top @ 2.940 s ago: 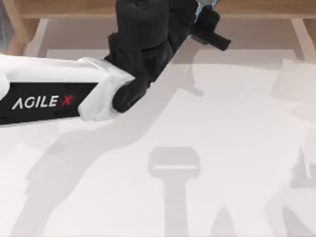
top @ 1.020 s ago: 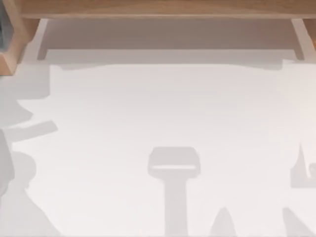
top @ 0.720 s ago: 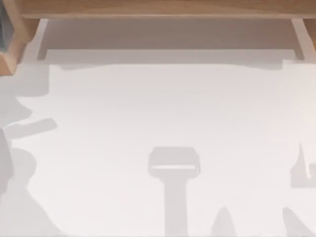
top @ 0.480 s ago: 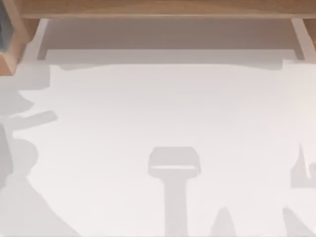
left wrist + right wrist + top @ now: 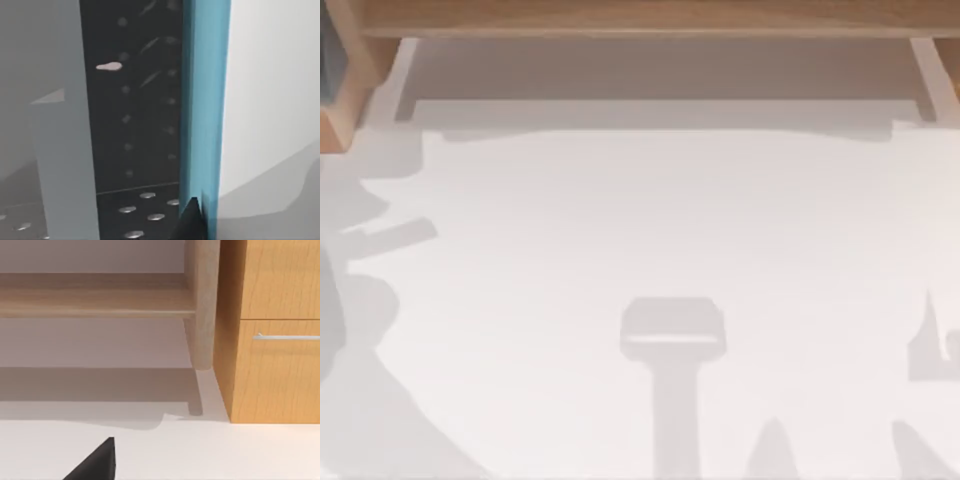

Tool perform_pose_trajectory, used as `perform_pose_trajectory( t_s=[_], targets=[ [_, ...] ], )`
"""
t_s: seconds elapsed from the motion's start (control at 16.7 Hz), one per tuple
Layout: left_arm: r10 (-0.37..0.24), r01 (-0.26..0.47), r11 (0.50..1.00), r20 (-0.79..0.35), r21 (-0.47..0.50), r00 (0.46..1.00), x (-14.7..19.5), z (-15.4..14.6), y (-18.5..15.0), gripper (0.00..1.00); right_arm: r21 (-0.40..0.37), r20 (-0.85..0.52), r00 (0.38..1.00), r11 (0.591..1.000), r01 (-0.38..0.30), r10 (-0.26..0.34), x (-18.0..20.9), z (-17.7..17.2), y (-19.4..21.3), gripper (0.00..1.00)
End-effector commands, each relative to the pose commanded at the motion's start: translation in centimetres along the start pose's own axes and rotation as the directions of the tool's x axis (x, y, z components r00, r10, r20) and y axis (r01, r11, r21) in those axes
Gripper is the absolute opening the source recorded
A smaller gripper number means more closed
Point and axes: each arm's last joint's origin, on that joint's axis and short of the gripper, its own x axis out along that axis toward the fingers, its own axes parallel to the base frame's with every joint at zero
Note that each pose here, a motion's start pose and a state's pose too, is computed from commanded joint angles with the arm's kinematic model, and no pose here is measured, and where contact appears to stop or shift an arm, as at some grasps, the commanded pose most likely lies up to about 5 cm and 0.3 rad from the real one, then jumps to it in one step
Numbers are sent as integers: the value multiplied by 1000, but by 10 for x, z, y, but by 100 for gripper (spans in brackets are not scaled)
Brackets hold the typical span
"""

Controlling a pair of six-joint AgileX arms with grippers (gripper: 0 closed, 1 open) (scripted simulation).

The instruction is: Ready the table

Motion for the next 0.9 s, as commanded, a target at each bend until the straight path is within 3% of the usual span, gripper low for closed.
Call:
perform_pose_trajectory(
  t_s=[0.6,0.9],
  targets=[
    [0,0,1000,0,0,1000,0,0,0,98,0,0,1000,1000,0,0,0,0,0,100],
    [0,0,1000,0,0,1000,0,0,0,100,0,0,1000,1000,0,0,0,0,0,100]
  ],
)
